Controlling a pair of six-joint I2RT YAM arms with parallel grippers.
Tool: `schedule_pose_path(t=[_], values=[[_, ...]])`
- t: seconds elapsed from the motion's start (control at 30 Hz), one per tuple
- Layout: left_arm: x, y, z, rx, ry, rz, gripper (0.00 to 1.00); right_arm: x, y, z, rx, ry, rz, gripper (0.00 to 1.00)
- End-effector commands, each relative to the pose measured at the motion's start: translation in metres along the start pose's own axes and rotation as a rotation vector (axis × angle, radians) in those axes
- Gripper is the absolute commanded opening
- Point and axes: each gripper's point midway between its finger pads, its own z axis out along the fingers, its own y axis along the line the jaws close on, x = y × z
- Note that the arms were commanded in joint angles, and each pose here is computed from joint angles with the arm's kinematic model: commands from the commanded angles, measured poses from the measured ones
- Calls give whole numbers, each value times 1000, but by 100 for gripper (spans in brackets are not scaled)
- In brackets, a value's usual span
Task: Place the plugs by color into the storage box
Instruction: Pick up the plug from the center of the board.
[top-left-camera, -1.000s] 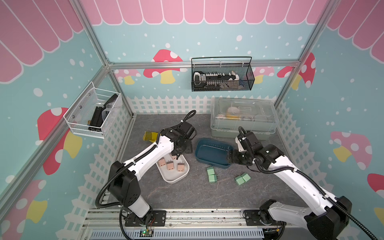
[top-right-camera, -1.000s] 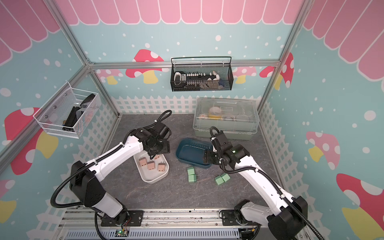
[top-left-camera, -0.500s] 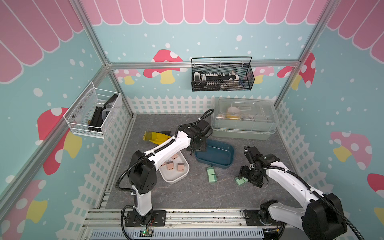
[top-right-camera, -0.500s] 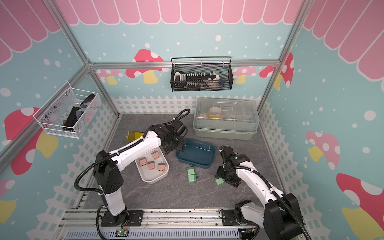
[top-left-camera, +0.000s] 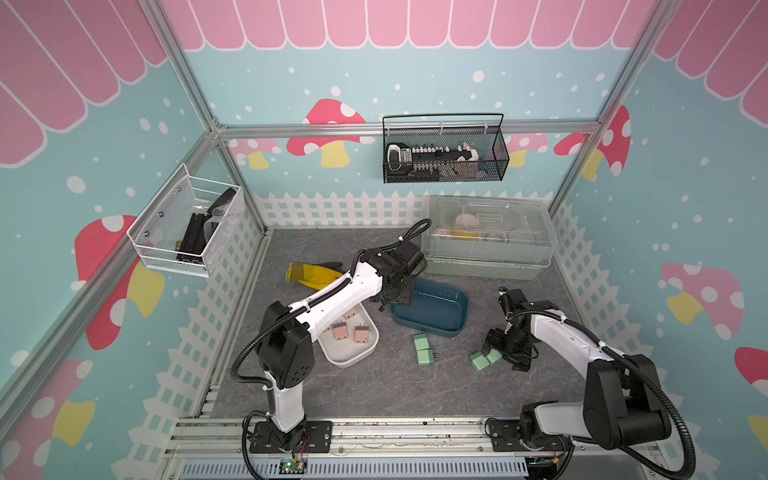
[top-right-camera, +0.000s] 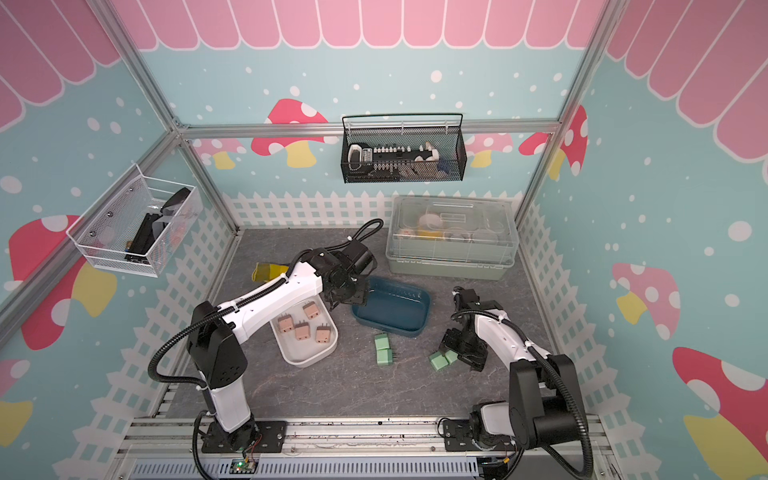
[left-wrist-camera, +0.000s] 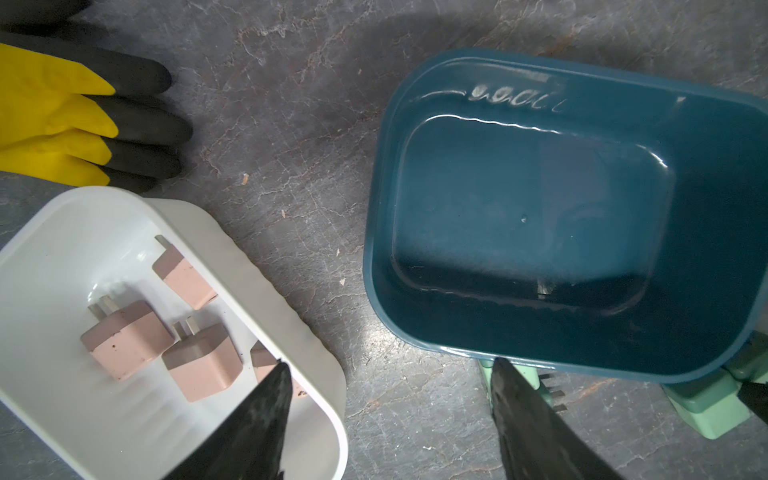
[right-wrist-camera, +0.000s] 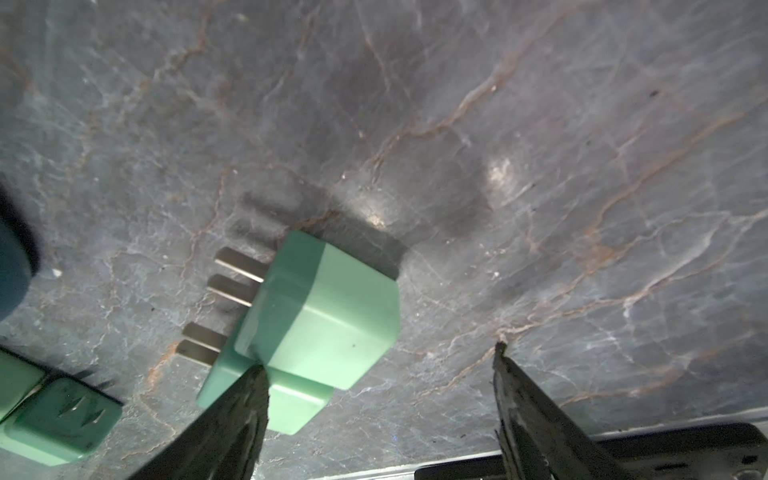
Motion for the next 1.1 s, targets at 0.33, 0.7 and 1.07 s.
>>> schedule_pose_path(t=[0.33, 0.7, 1.07], values=[[-3, 8, -8, -45, -30, 26, 72, -27, 11, 12, -36, 2, -114, 72], [-4, 7, -3, -49, -22, 29, 71, -8, 10, 26, -97, 16, -53, 35], [-16, 1, -3, -26, -33, 9, 71, -19, 21, -12, -138, -49, -49, 30]])
